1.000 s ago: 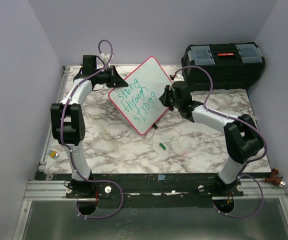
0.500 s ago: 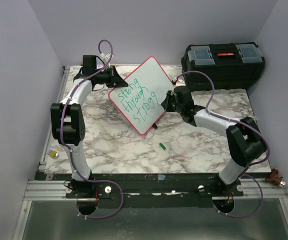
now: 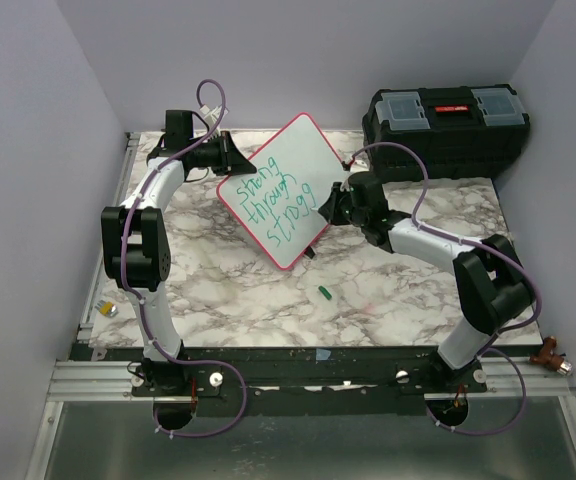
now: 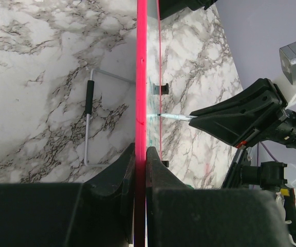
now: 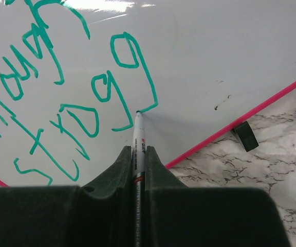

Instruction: Write a sentence on the whiteboard

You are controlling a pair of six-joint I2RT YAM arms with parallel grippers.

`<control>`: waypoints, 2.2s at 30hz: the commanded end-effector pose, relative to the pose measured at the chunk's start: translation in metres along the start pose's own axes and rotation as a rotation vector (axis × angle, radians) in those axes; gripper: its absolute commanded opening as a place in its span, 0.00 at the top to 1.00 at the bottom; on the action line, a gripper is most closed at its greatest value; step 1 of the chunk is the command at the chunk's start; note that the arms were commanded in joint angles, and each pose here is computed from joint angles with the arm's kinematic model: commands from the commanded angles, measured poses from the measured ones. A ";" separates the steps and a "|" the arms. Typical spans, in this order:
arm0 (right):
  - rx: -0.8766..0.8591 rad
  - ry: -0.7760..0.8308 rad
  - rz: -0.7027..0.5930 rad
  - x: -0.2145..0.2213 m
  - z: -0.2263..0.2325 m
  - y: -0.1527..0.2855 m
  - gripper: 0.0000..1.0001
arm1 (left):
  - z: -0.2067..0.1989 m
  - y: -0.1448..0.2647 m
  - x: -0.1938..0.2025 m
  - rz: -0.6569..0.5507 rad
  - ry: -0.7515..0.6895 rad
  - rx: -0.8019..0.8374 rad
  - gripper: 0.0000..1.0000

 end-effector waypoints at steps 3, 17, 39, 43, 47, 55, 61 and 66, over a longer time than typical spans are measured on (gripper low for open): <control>-0.054 -0.006 0.004 -0.011 0.013 0.004 0.99 | -0.004 -0.001 -0.004 -0.021 -0.121 -0.014 1.00; 0.008 0.040 -0.187 -0.072 0.027 0.017 0.99 | -0.004 -0.001 -0.004 -0.022 -0.123 -0.015 1.00; 0.105 0.030 -0.162 -0.085 0.014 -0.028 0.99 | -0.003 -0.002 -0.005 -0.022 -0.123 -0.008 1.00; 0.112 0.030 -0.150 -0.081 0.010 -0.032 0.99 | -0.003 -0.002 -0.005 -0.021 -0.120 -0.006 1.00; 0.117 0.032 -0.129 -0.074 0.007 -0.036 0.99 | -0.003 -0.003 -0.006 -0.022 -0.121 -0.006 1.00; 0.118 0.032 -0.087 -0.061 0.002 -0.042 0.99 | -0.002 -0.003 -0.006 -0.021 -0.117 -0.007 1.00; 0.104 0.025 -0.058 -0.051 0.000 -0.036 0.99 | -0.003 -0.003 -0.005 -0.021 -0.118 -0.006 1.00; 0.101 0.016 -0.027 -0.037 -0.004 -0.029 0.99 | -0.002 -0.003 -0.005 -0.021 -0.116 -0.009 1.00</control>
Point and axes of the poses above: each gripper's point midway between its finger pads, its own y axis back along the fingers, its own z axis along the line the jaws close on, x = y × z, the point moved 9 cm from there along y, back along the fingers, and after that the axes turned 3 degrees about -y, right-handed, at the moved point
